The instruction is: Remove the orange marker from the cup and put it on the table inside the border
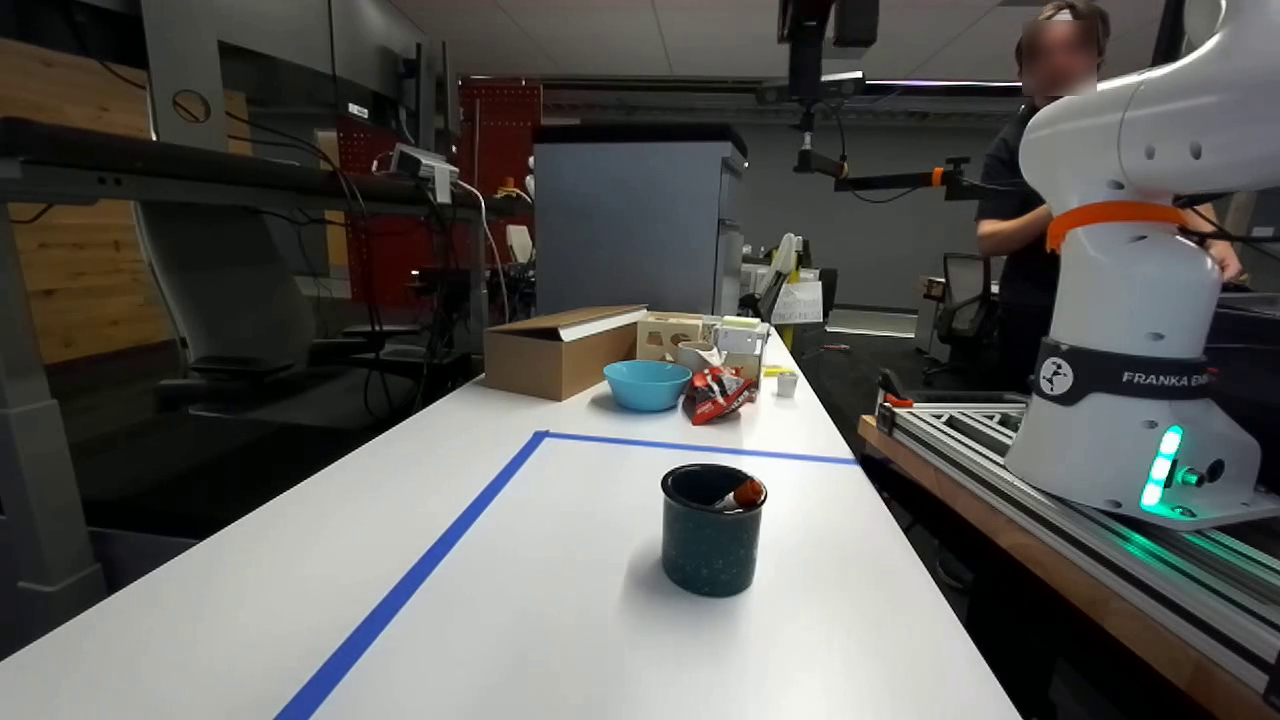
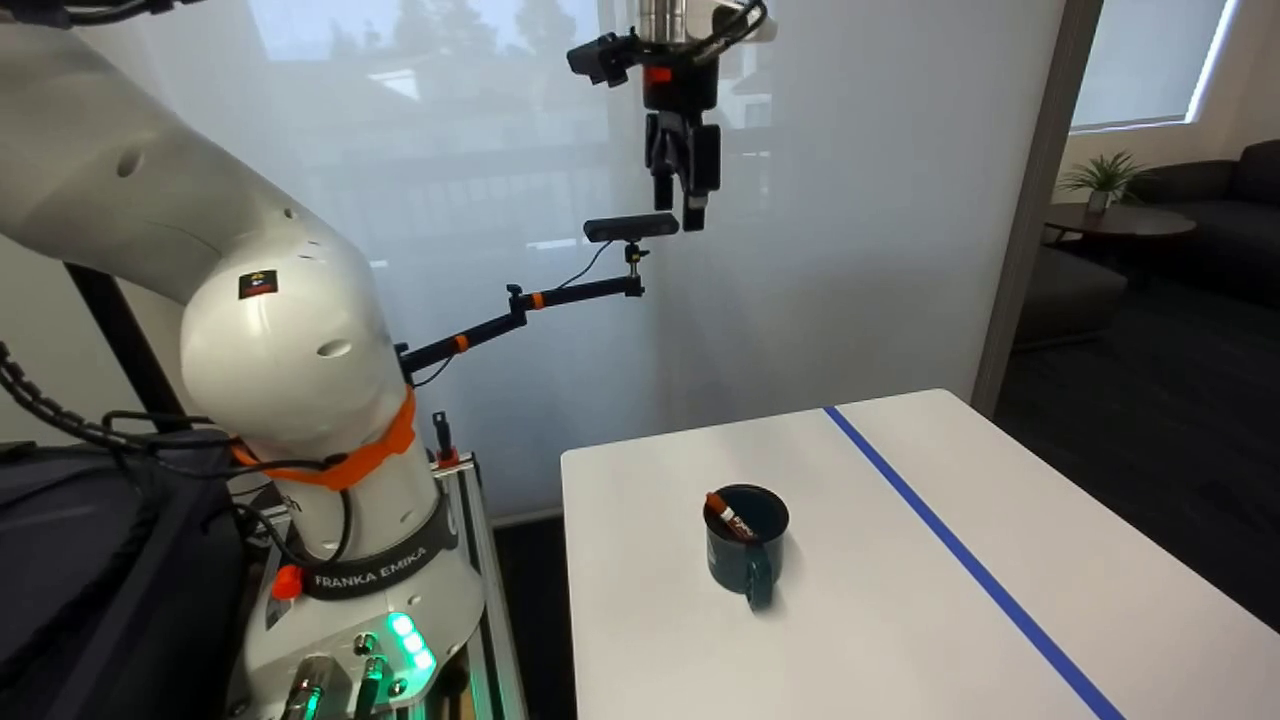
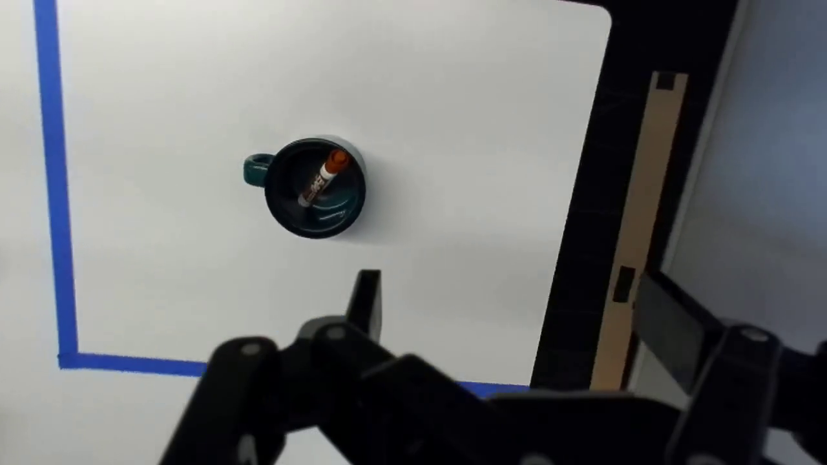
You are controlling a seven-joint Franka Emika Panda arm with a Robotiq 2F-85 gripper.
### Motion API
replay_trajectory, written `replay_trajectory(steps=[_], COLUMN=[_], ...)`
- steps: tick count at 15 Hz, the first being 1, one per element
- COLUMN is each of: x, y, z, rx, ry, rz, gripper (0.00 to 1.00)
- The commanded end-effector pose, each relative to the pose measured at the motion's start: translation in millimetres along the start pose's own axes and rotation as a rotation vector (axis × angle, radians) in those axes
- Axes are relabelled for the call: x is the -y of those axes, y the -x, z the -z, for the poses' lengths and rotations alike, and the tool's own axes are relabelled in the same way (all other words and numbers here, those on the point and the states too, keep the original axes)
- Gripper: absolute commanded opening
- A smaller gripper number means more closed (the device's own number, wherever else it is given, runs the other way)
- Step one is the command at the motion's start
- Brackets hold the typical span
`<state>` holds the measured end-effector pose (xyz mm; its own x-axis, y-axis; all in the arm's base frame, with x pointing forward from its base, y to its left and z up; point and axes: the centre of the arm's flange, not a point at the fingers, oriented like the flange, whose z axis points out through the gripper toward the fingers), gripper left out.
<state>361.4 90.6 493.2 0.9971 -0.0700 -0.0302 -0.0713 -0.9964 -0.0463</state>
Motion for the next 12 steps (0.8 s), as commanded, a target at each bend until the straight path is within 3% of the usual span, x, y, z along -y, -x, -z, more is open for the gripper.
replay_trajectory(steps=[1, 6, 12], x=[-36, -78, -120], y=[-20, -33, -49], z=[-31, -92, -149], rx=[0.08, 0.2, 0.315], ry=[-0.165, -0.316, -0.38], rz=[-0.1, -0.275, -0.398], gripper=[1.0, 1.0, 1.0])
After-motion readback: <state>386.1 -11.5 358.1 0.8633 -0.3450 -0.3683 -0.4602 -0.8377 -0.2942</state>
